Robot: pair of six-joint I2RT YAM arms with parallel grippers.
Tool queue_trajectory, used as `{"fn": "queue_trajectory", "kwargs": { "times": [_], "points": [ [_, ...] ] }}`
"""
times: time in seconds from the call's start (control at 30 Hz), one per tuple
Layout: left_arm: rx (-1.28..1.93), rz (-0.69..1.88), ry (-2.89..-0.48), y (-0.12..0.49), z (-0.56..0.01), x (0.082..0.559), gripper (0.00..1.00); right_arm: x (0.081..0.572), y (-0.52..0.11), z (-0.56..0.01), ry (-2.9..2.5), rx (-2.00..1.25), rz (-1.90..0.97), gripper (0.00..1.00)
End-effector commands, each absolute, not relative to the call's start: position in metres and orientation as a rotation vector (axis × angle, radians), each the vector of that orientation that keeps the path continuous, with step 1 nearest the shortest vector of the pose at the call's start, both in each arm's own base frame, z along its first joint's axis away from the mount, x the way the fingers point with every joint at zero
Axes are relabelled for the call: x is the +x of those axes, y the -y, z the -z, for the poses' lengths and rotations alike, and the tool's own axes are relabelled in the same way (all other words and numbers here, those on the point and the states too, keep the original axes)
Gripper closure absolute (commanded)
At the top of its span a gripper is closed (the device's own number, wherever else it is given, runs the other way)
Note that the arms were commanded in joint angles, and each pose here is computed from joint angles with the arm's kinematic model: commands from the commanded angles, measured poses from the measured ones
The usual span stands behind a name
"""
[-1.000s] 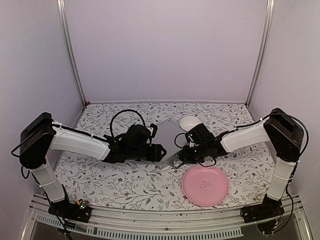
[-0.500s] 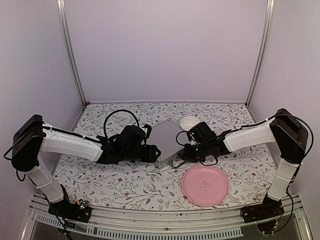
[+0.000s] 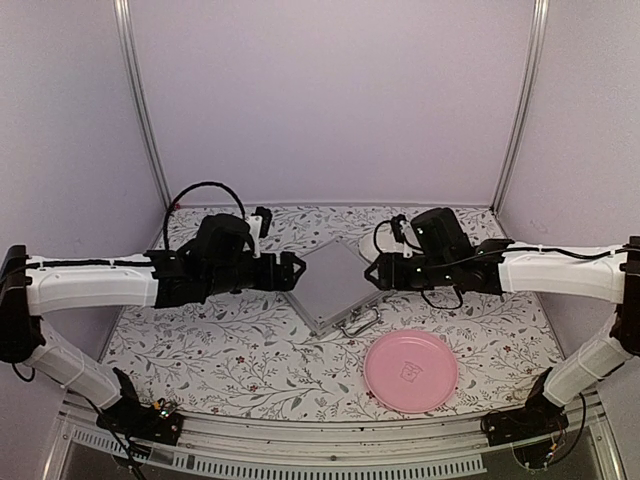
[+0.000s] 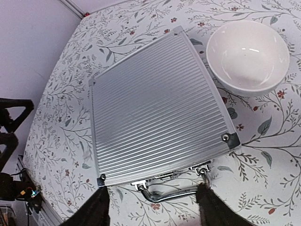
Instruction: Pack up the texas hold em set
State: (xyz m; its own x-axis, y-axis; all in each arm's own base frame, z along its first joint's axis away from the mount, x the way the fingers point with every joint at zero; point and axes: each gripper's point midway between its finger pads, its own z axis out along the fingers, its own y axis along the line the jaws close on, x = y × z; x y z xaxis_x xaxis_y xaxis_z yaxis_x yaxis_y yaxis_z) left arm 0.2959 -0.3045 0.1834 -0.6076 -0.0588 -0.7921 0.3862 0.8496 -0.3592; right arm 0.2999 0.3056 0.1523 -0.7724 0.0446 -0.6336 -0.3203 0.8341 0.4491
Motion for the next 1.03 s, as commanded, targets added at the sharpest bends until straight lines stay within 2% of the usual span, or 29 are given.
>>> {"fn": "queue_trajectory", "kwargs": {
  "times": [0.0, 0.07, 0.17, 0.3, 0.47, 0.57, 0.73, 1.0],
  "points": [
    [0.327, 0.583, -2.097, 0.299, -0.199, 0.333, 0.03, 0.33, -0.294, -0.192, -2.224, -0.276, -0.674, 0.26],
    [0.3, 0.564, -2.099, 0.284, -0.198, 0.359, 0.03, 0.352, -0.274, -0.2, -2.182, -0.24, -0.653, 0.18],
    [0.209, 0.492, -2.095, 0.238, -0.197, 0.393, 0.03, 0.378, -0.235, -0.204, -2.132, -0.186, -0.622, 0.11],
    [-0.015, 0.436, -2.048, 0.135, -0.194, 0.419, 0.03, 0.403, -0.155, -0.198, -2.095, -0.064, -0.529, 0.06],
    [-0.332, 0.368, -1.929, 0.0, -0.182, 0.404, 0.03, 0.409, -0.039, -0.182, -2.033, 0.154, -0.387, 0.05],
    [-0.483, 0.25, -1.783, -0.057, -0.18, 0.38, 0.03, 0.397, 0.012, -0.182, -1.944, 0.245, -0.289, 0.05],
    [-0.505, 0.076, -1.607, -0.08, -0.174, 0.348, 0.03, 0.373, 0.042, -0.187, -1.767, 0.275, -0.131, 0.05],
    [-0.374, -0.053, -1.585, -0.071, -0.172, 0.351, 0.03, 0.372, 0.048, -0.168, -1.717, 0.272, -0.081, 0.06]
  ]
}}
